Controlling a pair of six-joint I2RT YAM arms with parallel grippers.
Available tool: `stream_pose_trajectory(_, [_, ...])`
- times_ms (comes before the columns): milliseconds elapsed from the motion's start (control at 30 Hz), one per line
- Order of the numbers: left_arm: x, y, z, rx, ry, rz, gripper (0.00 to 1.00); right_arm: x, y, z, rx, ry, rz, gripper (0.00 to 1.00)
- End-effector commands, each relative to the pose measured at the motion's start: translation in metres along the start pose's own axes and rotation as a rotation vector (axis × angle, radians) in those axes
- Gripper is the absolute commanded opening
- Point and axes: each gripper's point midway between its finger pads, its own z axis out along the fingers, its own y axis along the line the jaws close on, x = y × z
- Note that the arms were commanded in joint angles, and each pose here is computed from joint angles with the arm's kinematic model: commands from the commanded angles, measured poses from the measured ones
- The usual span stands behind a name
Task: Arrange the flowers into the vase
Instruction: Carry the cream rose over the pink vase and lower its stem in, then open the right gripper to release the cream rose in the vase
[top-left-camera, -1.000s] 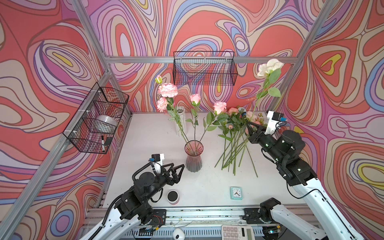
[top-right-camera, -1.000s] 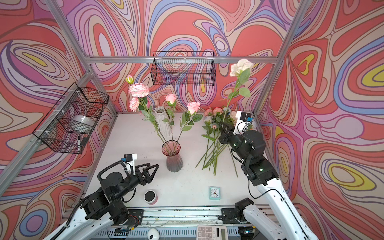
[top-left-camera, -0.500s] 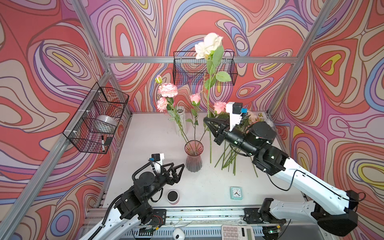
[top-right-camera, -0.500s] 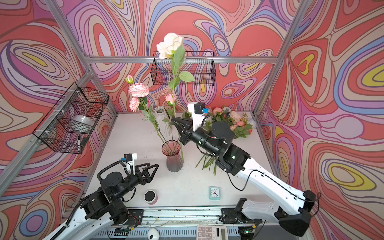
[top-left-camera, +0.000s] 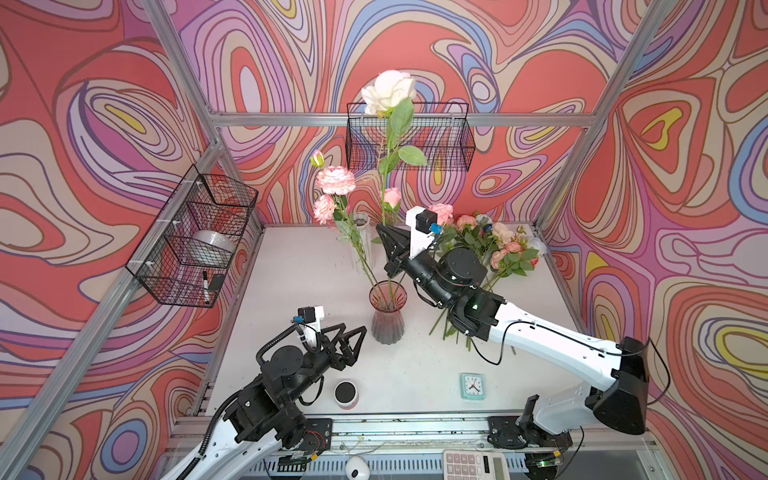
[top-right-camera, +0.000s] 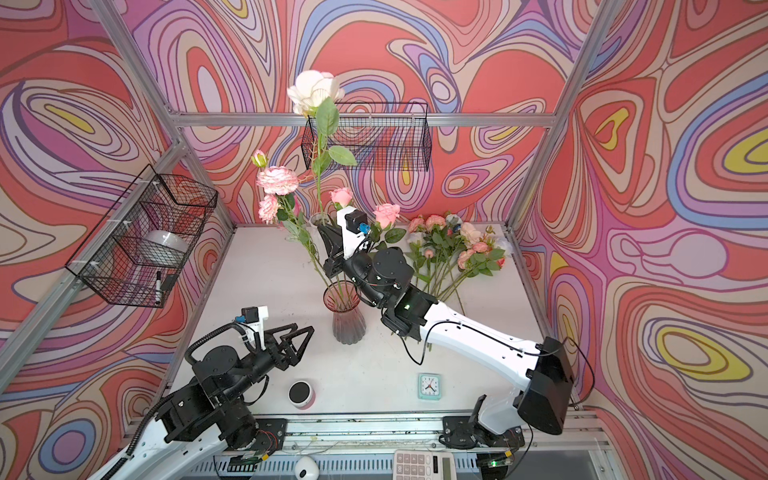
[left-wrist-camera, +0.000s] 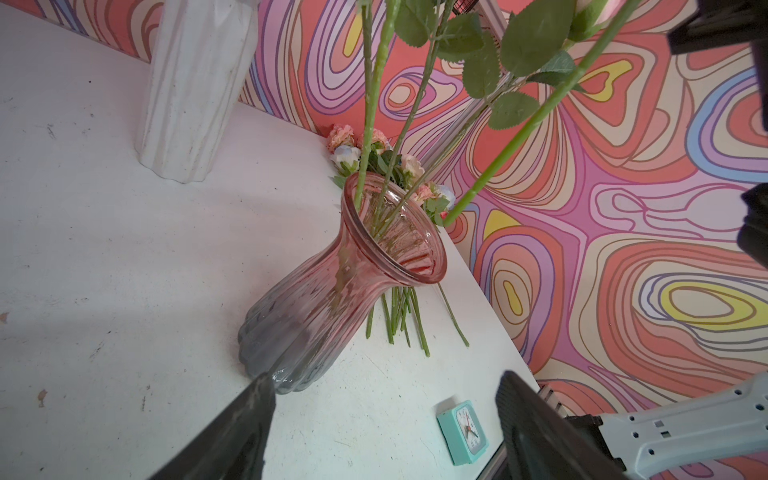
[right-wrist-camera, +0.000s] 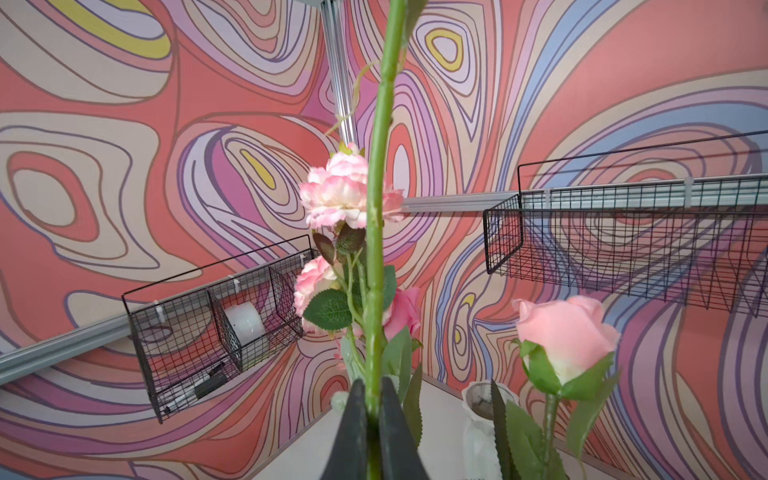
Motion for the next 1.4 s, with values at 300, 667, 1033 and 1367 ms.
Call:
stream_pose_trajectory(300, [-0.008,-0.005,-0.007,0.007,-0.017,0.013,0.85,0.077,-0.010,-0.010,0.049,0.100,-0.002,0.00])
stream_pose_trajectory(667, [-0.006,-0.007,-0.006,0.017,-0.007,0.016,0.86,0.122,-0.001,-0.041,0.031,0.266,0.040,0.20])
stream_pose_trajectory(1033, [-0.007,-0.010,-0.005,0.019,0.004,0.022,0.86,0.130,0.002,-0.078,0.015,0.385,0.187,0.42])
stream_pose_trajectory(1367, [-0.007,-0.011,-0.004,0.019,0.006,0.024,0.85,0.135,0.008,-0.119,-0.042,0.483,0.278,0.45])
